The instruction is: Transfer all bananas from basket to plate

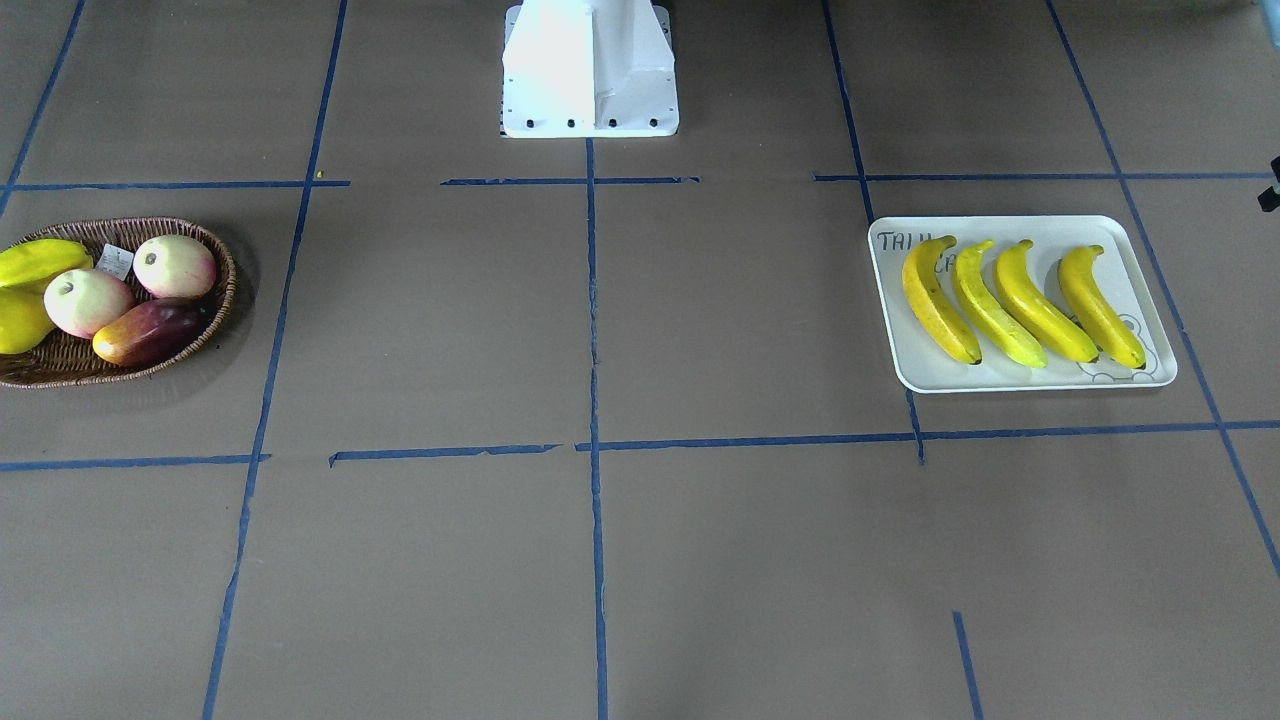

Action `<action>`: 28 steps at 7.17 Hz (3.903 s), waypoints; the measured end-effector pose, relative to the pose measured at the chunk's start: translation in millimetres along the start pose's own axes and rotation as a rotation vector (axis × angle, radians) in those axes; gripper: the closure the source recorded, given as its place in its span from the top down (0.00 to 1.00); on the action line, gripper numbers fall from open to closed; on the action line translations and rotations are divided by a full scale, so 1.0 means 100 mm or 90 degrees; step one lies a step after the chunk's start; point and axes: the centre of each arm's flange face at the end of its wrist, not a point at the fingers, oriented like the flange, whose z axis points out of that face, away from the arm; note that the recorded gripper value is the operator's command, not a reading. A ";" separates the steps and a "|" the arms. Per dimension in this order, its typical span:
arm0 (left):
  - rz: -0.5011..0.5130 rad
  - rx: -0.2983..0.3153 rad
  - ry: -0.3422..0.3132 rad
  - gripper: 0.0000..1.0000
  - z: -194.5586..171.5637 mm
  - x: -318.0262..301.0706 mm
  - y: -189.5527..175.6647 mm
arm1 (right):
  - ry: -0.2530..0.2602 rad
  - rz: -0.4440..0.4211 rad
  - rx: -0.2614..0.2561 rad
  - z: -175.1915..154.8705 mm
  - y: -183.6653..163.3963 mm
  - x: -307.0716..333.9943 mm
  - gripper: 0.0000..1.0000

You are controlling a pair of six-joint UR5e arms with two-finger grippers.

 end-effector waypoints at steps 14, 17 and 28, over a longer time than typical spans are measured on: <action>-0.030 -0.010 0.040 1.00 0.09 -0.53 0.12 | 0.000 0.115 -0.007 0.06 0.17 0.46 1.00; -0.027 -0.008 0.041 1.00 0.08 -0.52 0.10 | 0.002 0.128 0.017 -0.13 0.14 0.31 1.00; -0.023 -0.005 0.039 1.00 0.06 -0.50 0.04 | 0.001 0.129 0.018 -0.13 0.15 0.32 1.00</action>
